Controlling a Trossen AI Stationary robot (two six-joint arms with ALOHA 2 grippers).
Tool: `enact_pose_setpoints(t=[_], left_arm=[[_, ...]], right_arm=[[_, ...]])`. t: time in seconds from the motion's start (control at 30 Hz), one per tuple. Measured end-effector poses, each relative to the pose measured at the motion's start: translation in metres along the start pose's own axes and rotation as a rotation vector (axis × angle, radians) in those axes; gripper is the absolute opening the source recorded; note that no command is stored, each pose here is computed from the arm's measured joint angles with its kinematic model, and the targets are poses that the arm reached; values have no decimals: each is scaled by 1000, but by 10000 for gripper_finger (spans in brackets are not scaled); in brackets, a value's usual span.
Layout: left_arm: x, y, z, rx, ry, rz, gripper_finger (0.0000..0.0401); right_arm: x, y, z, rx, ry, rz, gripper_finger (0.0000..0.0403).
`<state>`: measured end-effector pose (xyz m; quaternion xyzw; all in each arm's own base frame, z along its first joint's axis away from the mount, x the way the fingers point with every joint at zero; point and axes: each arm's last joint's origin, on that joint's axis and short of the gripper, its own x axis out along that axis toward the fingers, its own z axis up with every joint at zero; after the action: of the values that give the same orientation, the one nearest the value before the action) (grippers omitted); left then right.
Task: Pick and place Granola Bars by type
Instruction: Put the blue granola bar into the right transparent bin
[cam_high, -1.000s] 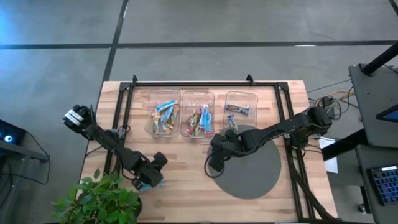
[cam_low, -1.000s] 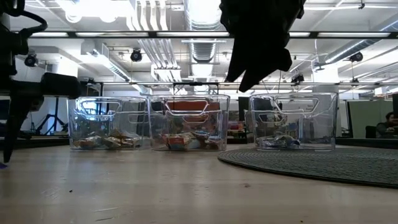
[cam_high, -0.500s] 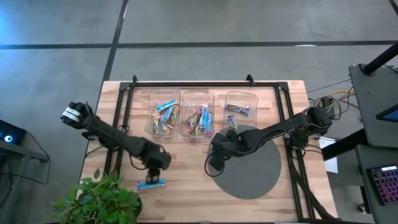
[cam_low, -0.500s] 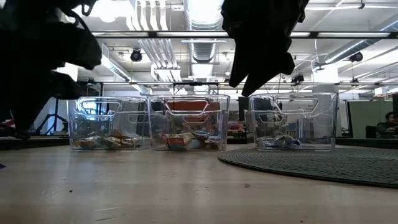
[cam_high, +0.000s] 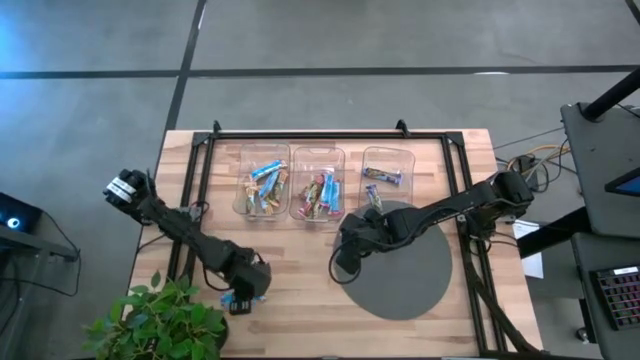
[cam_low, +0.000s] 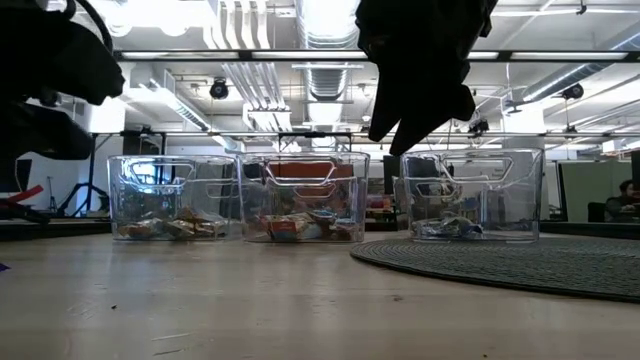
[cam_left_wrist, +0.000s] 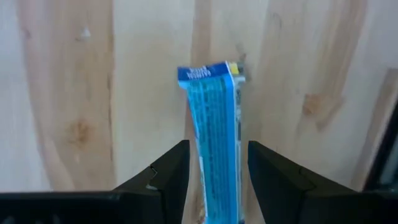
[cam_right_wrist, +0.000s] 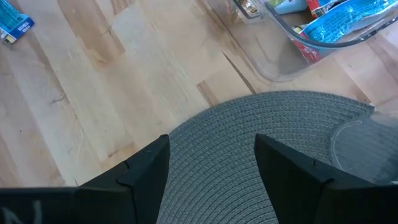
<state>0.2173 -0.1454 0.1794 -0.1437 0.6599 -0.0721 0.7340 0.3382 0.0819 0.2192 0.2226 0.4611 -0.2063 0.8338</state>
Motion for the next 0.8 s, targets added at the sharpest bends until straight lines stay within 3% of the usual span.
enact_pose_setpoints(t=[0.17,0.43,0.67,0.8], left_arm=[[2,-9,-3,-16,-73,30,145],[17,-18,-7,-46,-68,13,145],[37,-15,-10,-51,-36,147,145],[41,-5,-12,-35,-84,327,145]], right_arm=[[0,0,0,4,-1,-1,224],[0,0,0,3,0,-1,224],[0,0,0,3,1,-2,224],[0,-1,0,2,1,-2,224]])
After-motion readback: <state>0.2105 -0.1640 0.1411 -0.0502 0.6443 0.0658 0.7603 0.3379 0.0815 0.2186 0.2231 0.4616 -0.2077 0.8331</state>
